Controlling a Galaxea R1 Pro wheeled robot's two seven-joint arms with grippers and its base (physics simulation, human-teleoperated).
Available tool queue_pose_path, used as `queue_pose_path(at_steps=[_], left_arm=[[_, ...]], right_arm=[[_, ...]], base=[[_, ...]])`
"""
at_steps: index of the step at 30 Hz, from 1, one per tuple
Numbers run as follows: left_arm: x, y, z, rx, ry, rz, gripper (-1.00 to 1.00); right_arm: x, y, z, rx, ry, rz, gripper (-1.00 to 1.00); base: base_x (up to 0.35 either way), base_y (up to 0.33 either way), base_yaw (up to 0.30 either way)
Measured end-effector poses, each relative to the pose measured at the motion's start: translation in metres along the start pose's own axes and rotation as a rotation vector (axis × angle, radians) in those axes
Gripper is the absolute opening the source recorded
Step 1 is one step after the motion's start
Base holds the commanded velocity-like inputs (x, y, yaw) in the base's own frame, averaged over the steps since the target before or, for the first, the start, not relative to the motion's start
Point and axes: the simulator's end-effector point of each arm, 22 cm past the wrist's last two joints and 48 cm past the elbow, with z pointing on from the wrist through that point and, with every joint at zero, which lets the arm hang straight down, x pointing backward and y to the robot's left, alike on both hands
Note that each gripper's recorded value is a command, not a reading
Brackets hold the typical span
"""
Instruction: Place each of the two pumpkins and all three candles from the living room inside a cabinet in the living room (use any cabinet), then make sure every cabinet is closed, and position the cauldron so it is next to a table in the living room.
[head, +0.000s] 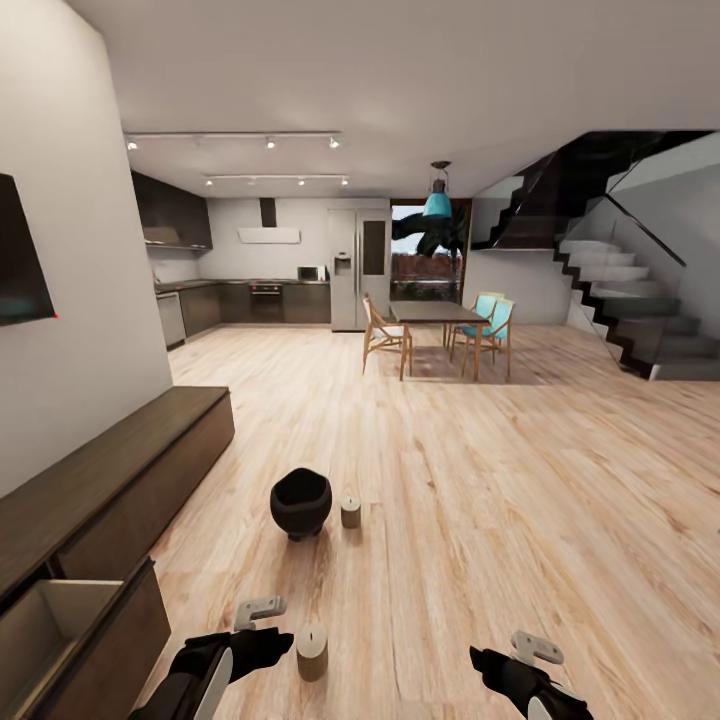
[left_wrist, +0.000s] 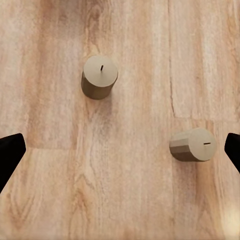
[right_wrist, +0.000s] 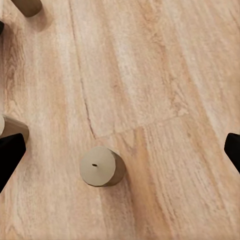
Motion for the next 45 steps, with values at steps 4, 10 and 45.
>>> queue_pose_path(at_steps=[4,10,45], left_arm=[[0.0000,0.0000,0.0000,0.000,0.000,0.000,1.00],[0.0001,-0.0005,0.0000,0.001,0.000,0.002,1.00],[0.0010,-0.0012,0.0002,0.000,0.004,0.005,1.00]], right_arm=[[-0.0001,-0.0004,0.0000,0.001,0.000,0.003,1.00],[-0.0001,-0.0007,0.0000,0.000,0.000,0.008,1.00],[-0.0001,-0.0004,0.0000,-0.001,0.000,0.009,1.00]], base=[[0.000,0.000,0.000],[0.000,0.034,0.000],[0.018,0.109,0.000]])
